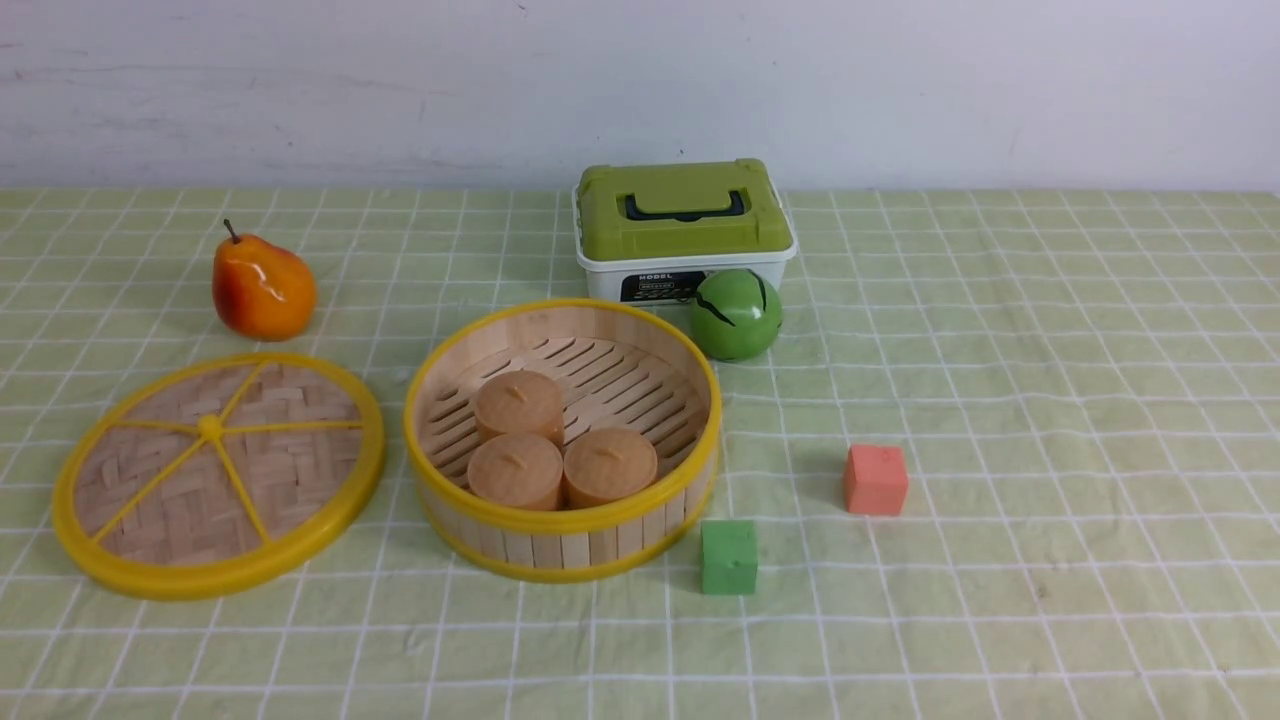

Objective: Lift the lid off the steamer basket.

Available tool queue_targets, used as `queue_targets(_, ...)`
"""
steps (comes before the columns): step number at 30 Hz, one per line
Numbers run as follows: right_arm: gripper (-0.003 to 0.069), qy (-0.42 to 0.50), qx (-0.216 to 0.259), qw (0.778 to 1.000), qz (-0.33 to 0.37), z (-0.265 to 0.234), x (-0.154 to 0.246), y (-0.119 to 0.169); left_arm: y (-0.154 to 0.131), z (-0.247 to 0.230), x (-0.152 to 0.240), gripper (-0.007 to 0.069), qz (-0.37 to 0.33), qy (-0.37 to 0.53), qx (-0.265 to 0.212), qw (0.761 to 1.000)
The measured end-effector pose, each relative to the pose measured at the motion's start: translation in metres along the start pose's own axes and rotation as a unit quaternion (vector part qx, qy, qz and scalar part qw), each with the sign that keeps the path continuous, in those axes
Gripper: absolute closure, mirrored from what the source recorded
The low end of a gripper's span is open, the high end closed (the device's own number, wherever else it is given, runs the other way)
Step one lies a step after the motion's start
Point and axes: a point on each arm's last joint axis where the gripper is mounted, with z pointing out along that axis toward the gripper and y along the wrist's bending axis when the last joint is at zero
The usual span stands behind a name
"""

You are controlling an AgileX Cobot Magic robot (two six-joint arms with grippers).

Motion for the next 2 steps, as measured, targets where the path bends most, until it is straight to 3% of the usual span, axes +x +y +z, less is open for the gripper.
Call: queue_targets(2, 0.0418, 0.000, 0.000, 1.000, 0.000, 0.0000, 0.0000, 0.0000, 0.0000, 0.0000, 0.0001, 0.0609, 0.000, 0.000, 0.000, 1.000)
